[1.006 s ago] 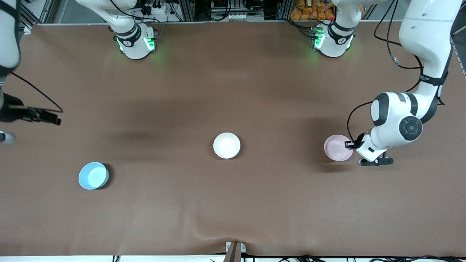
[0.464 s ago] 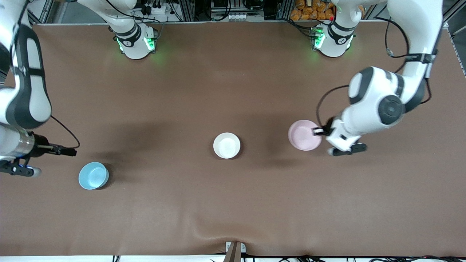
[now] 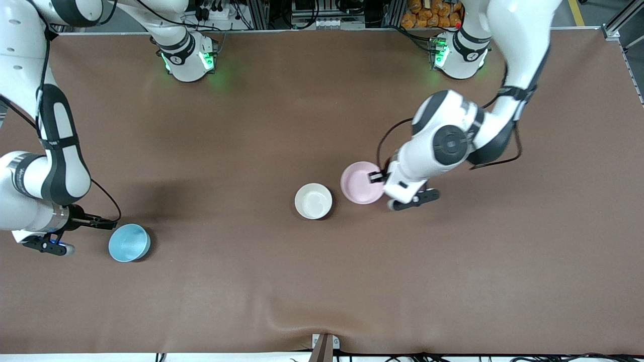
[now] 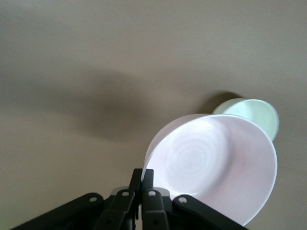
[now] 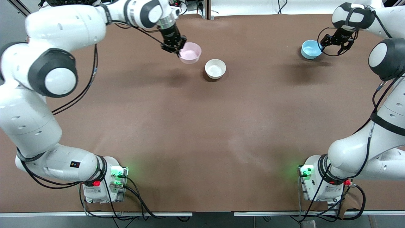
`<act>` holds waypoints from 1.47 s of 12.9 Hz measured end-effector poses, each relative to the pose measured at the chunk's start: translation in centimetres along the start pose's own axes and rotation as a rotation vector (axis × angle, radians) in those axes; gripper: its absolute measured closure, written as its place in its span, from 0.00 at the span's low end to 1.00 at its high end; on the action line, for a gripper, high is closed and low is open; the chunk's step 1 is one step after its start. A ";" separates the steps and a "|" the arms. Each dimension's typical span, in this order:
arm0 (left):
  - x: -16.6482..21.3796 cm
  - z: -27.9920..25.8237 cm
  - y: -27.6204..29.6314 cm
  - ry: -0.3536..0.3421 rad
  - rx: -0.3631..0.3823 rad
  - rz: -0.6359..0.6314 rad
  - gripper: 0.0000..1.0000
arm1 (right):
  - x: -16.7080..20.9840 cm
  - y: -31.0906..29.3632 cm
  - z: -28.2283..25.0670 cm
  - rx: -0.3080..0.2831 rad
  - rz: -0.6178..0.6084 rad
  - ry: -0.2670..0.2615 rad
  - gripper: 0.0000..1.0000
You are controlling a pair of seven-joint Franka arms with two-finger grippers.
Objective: Stack pink and blue bowls on white bowl
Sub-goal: 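Carry the pink bowl onto the white bowl while the right gripper reaches the blue bowl, then release the pink bowl with the left gripper while the right gripper grasps the blue bowl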
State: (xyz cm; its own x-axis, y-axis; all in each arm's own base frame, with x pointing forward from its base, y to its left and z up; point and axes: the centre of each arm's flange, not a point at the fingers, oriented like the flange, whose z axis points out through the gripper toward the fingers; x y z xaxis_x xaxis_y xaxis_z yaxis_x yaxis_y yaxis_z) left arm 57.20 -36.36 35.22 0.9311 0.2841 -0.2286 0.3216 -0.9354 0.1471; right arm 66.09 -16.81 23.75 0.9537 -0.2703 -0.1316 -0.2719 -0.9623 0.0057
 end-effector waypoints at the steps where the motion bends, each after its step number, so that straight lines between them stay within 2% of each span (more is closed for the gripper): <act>1: -0.3 0.9 1.3 0.011 -0.011 -0.016 0.97 | 0.1 -0.1 0.3 0.019 0.012 0.004 0.00; 4: -1.6 4.4 4.7 0.079 -0.002 -0.050 0.97 | 0.7 -0.4 0.9 0.038 0.022 0.048 0.00; 7: -1.9 6.5 7.3 0.101 -0.026 -0.047 0.97 | 1.4 -0.4 2.8 0.036 0.027 0.090 0.00; 8: -1.8 7.0 7.8 0.107 -0.042 -0.043 0.97 | 1.6 -0.4 3.5 0.036 0.027 0.097 0.07; 12: -2.2 9.4 8.8 0.108 -0.067 -0.030 0.97 | 1.7 -0.5 4.1 0.042 0.036 0.101 0.56; 15: -3.0 11.9 9.3 0.093 -0.059 -0.016 0.97 | 1.7 -0.6 4.1 0.077 0.064 0.101 0.90; 16: -3.1 12.5 9.3 0.088 -0.055 -0.015 0.97 | 1.8 -0.6 3.7 0.084 0.067 0.104 0.97; 19: -3.1 13.6 9.2 0.078 -0.044 -0.017 0.97 | 2.0 -0.6 3.1 0.085 0.067 0.104 0.97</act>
State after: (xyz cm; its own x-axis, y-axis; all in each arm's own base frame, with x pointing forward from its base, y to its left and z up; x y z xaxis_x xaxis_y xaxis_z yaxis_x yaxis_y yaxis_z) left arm 54.96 -48.66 24.17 0.9357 0.3167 -0.1558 0.3427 -0.9208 0.1864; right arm 67.74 -16.67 20.42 0.9400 -0.3397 -0.0303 -0.3410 -0.9372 -0.0737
